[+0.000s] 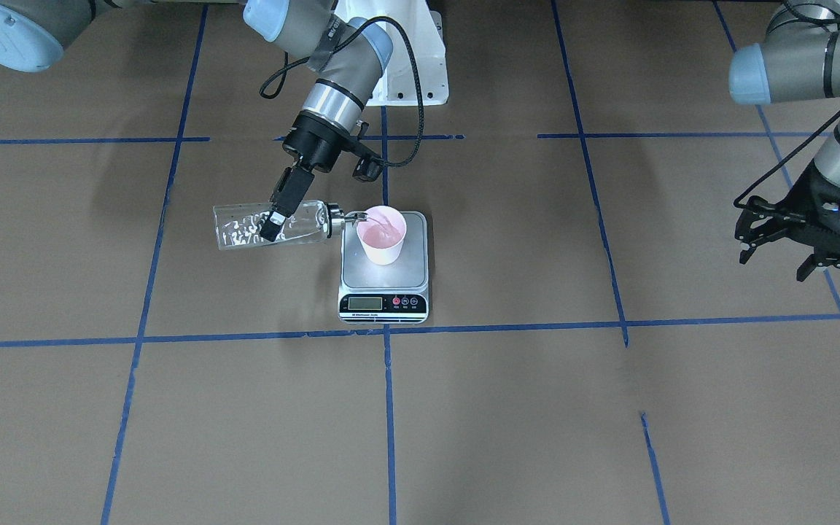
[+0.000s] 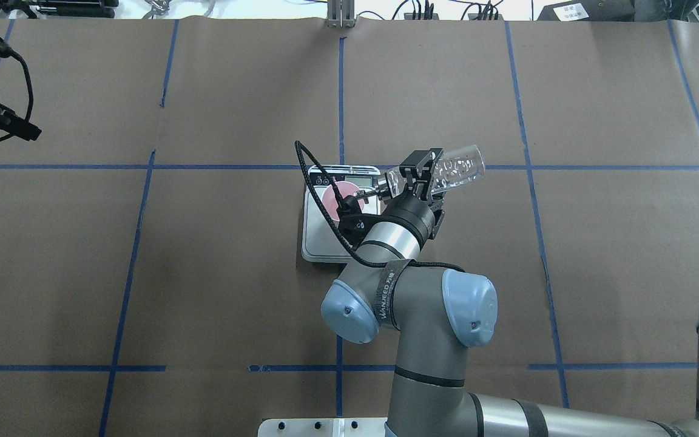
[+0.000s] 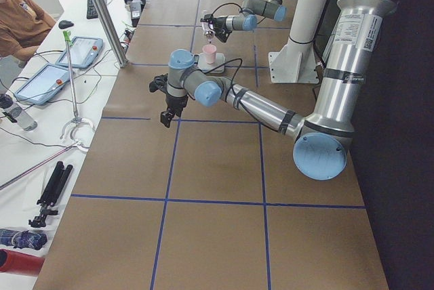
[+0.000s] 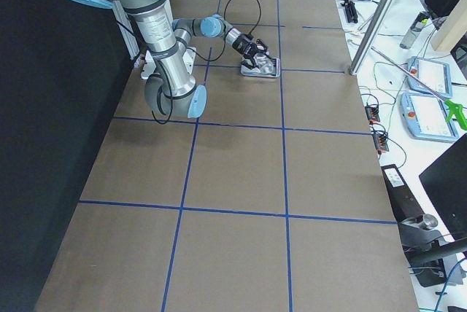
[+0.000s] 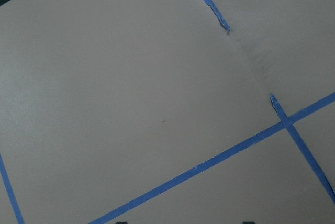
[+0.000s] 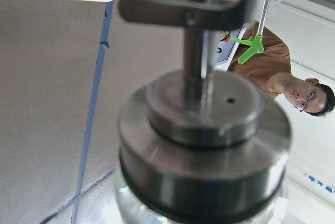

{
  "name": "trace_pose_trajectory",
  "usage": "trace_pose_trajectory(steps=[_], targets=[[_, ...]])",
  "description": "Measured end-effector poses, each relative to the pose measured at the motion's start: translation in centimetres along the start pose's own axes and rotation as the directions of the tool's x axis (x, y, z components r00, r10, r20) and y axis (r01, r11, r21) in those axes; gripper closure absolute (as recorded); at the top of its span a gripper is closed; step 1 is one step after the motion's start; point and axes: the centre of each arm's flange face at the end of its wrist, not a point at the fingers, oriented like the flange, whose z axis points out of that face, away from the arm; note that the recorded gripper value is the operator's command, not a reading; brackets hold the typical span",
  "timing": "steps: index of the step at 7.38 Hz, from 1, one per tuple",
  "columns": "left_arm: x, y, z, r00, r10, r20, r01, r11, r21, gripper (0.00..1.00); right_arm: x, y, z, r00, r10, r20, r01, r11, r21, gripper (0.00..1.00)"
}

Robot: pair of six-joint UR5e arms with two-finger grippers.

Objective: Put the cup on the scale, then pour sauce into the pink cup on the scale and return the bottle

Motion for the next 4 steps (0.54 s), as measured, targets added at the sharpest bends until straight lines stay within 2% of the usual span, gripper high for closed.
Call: trace_pose_trajectory(steps=[4], targets=[[0.01,0.02,-0.02,1.000,0.000,0.000,0.000,1.000,0.000,0.21,0.20,0.00,0.03,0.999,0.036,0.001,-0.036,0.999,0.007,1.00]])
